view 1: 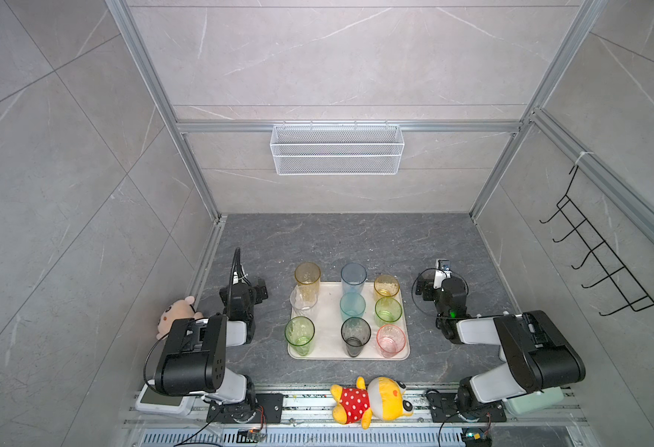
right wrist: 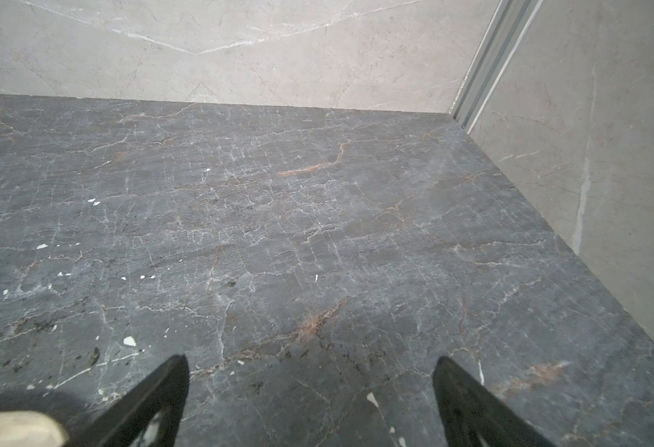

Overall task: Place the glasses into the tray
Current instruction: Reset both arms

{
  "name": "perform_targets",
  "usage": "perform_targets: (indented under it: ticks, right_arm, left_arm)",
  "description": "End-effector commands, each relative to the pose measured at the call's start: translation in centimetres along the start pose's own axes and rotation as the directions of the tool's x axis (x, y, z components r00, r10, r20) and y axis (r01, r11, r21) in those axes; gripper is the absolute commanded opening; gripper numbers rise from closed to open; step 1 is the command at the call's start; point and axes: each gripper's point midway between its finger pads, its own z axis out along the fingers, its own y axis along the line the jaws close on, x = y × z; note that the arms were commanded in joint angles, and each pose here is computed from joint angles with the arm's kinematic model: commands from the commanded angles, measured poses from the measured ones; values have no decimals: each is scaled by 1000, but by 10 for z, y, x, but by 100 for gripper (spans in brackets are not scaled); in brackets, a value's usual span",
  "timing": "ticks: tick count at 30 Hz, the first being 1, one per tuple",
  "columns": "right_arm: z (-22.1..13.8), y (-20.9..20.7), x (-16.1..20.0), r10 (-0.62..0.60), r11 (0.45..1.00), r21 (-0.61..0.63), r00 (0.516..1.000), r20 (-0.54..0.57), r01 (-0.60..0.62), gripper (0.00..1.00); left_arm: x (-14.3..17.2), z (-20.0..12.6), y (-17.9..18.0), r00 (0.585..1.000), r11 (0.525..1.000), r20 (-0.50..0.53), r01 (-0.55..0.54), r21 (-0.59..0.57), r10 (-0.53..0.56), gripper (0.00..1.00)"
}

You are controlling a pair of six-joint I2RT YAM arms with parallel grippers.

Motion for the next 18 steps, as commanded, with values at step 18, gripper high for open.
perform_targets:
  ticks: [18]
  right_arm:
    - [2,1,-7,12,1000,-5,1000,21,-12,99]
  left_arm:
    - [-15,4,0,999,1000,35,-1,-5,2,100]
